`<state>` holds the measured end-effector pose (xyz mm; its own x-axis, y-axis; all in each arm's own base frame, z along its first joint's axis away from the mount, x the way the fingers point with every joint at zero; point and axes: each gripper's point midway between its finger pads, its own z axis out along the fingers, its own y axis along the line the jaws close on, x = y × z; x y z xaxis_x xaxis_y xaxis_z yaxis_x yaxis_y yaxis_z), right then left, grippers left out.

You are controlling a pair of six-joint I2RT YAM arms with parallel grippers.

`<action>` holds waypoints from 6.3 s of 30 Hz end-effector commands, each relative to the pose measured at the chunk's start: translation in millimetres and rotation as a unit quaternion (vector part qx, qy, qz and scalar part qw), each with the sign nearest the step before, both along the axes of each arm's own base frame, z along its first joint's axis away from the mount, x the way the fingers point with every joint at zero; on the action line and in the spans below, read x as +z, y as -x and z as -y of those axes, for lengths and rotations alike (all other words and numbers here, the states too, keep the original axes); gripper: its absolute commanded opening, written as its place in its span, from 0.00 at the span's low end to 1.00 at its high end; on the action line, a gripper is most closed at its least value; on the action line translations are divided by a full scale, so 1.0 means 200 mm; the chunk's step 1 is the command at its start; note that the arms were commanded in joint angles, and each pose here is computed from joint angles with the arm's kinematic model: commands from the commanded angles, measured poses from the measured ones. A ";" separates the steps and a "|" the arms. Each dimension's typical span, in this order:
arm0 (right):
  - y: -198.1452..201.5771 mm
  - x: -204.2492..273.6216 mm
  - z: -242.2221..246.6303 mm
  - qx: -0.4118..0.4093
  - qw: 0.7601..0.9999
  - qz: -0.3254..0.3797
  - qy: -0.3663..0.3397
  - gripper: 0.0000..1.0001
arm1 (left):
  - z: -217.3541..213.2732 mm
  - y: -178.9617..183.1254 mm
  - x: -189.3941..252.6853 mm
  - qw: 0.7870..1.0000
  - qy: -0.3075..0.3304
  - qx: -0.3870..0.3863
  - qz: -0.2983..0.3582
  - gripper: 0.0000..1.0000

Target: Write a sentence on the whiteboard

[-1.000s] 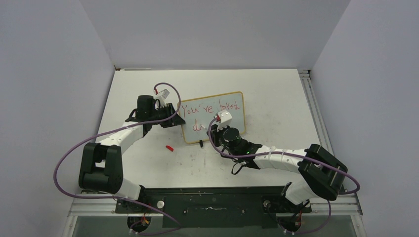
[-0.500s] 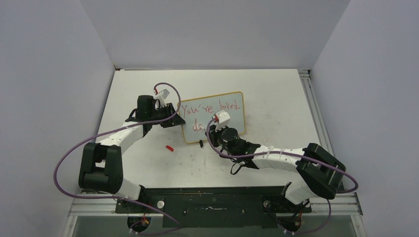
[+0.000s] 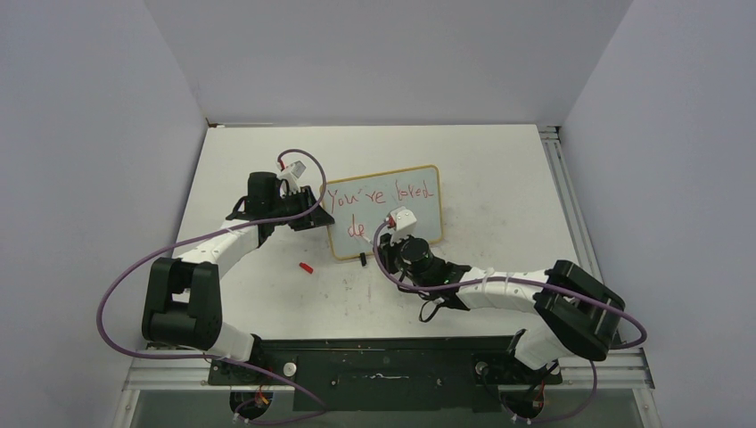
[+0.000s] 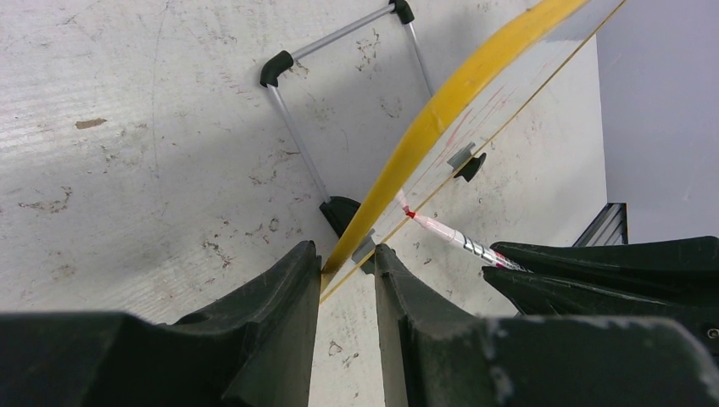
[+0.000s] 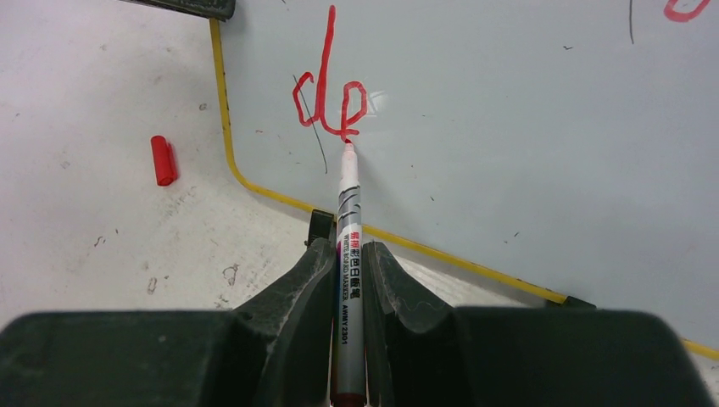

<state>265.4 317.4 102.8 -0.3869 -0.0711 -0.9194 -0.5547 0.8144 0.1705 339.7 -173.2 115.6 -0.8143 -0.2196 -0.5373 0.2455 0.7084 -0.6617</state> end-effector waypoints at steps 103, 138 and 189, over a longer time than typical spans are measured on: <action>-0.03 0.05 0.10 -0.037 0.999 0.021 0.005 0.05 | 0.03 -0.04 0.18 0.999 0.018 -0.013 0.049 0.28; -0.11 0.25 0.11 -0.055 0.996 0.067 -0.009 0.05 | 0.03 -0.04 0.18 0.998 0.019 -0.013 0.050 0.28; -0.03 0.28 0.10 -0.047 0.996 0.064 -0.027 0.05 | 0.04 -0.04 0.19 0.998 0.020 -0.014 0.054 0.28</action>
